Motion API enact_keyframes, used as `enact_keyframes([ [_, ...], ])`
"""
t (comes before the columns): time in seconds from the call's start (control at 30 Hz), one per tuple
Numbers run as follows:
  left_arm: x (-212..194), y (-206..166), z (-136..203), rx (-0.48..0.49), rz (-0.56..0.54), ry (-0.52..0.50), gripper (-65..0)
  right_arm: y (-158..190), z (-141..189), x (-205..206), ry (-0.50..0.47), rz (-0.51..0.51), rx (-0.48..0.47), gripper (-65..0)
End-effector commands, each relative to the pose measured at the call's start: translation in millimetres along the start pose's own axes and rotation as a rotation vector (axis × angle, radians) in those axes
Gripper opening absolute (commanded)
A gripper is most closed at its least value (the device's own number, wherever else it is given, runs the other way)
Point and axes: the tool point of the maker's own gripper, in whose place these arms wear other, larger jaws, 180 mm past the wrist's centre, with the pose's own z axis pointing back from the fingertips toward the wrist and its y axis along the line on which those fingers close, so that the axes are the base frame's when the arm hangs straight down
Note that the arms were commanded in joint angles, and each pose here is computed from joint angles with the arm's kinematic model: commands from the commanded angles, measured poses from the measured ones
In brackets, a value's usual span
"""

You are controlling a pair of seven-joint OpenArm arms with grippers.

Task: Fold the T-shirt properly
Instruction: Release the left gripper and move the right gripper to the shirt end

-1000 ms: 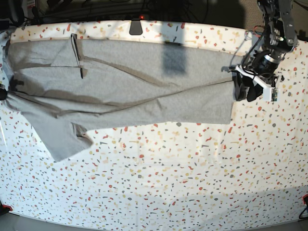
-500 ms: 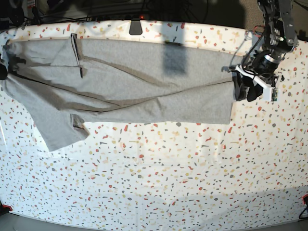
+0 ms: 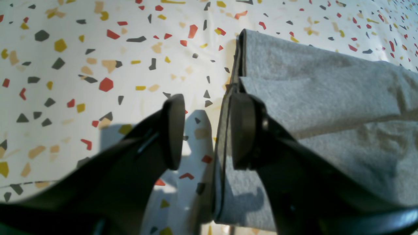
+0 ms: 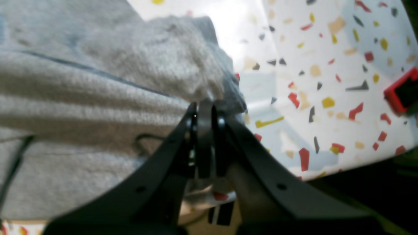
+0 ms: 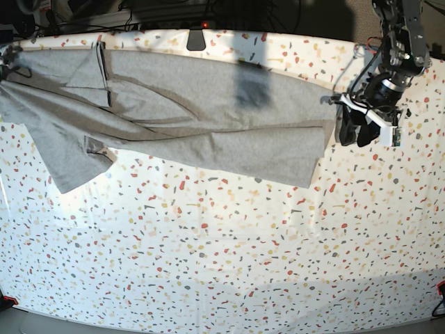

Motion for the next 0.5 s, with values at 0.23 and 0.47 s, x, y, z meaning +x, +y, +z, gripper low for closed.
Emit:
enact_keyframes([
  [0.23,16,-6,2,-0.037,-0.026,-0.059,-41.8,-1,2,15,-0.059,0.000,-0.002,-36.2],
  [0.47,26,-49,9,-0.265,-0.075,-0.111,-41.8,8,-2,42,-0.154,-0.081,0.044,-31.9],
])
